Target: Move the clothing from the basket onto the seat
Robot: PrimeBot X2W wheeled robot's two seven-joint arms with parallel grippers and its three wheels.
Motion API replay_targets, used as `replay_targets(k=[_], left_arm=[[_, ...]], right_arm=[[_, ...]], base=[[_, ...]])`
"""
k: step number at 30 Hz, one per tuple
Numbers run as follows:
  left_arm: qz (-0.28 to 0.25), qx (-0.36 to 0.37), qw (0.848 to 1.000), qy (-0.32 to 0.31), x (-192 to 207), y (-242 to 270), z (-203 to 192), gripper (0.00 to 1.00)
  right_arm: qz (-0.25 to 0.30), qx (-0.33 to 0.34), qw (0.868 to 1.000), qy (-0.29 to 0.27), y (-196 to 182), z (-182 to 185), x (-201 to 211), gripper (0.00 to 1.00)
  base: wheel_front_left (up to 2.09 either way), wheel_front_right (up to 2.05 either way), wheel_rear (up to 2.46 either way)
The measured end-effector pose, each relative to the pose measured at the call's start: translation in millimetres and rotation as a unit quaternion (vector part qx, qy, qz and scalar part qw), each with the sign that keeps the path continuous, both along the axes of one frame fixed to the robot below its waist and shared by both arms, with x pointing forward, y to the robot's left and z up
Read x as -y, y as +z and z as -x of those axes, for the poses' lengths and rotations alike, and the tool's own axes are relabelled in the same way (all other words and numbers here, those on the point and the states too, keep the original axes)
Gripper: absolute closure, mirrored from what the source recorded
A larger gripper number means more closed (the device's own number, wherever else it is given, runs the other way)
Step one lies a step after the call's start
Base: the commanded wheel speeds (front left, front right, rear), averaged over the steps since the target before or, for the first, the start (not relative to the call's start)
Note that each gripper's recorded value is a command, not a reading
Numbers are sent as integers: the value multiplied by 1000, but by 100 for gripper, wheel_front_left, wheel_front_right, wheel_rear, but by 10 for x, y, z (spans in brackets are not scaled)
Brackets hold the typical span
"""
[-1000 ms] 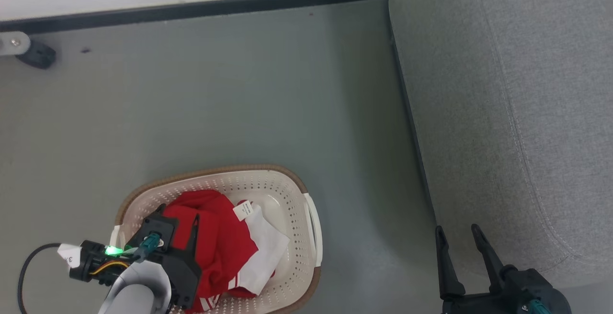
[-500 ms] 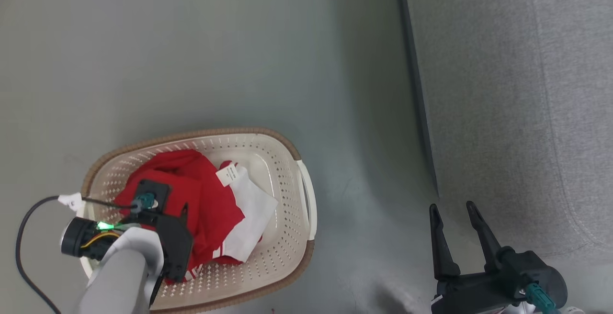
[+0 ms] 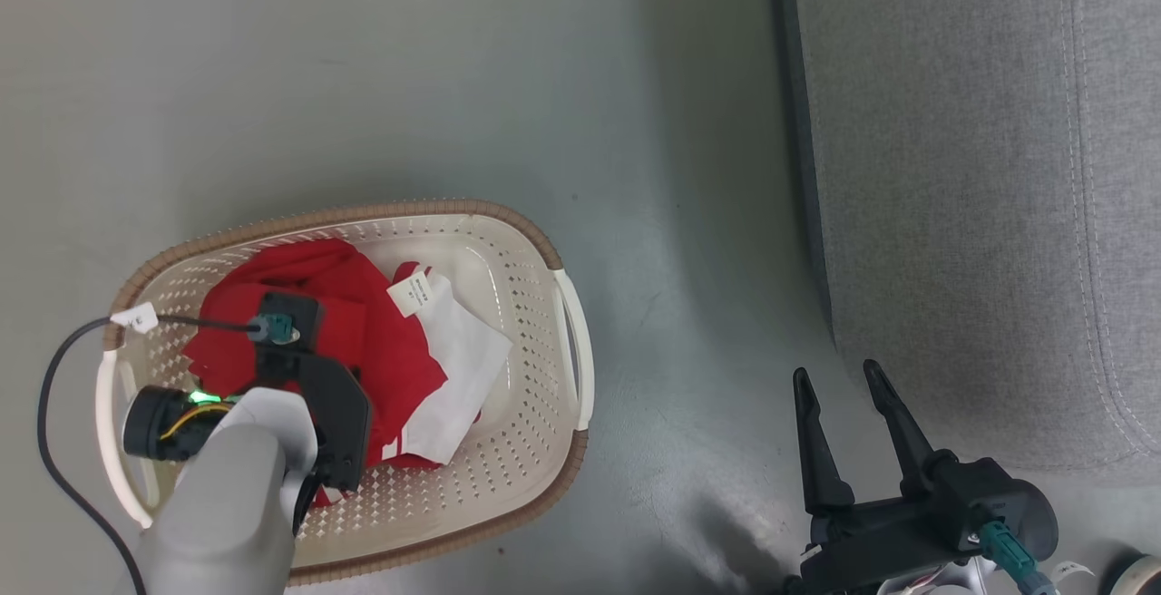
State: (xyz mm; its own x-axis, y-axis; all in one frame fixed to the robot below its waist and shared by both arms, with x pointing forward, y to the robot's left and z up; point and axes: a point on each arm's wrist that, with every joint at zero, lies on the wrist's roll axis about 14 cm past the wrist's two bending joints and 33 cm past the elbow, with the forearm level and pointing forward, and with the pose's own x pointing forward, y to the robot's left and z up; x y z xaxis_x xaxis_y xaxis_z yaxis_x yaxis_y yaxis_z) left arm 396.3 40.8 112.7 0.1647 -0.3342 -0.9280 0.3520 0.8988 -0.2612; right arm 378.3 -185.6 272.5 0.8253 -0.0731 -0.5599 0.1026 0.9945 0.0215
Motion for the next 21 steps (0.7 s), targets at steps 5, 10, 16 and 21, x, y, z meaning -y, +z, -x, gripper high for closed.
replay_targets(k=[5, 10, 16, 21], left_arm=[[4, -15, 1000, -8, 74, -72, -15, 0], [7, -30, 999, -18, 159, -145, -1, 0], [-1, -52, 998, -37, 196, -261, 67, 0], [-19, -60, 997, -44, 177, -354, 95, 0]], right_arm=[[1, -5, 1000, 0, -48, -5, 4, 0], [0, -7, 1000, 6, -93, -36, -22, 0], [2, -19, 1000, 5, -172, 4, -10, 0], [6, -21, 1000, 4, -213, -28, 12, 0]], base=[[0, 0, 0], [0, 0, 0], [0, 0, 0], [0, 0, 0]])
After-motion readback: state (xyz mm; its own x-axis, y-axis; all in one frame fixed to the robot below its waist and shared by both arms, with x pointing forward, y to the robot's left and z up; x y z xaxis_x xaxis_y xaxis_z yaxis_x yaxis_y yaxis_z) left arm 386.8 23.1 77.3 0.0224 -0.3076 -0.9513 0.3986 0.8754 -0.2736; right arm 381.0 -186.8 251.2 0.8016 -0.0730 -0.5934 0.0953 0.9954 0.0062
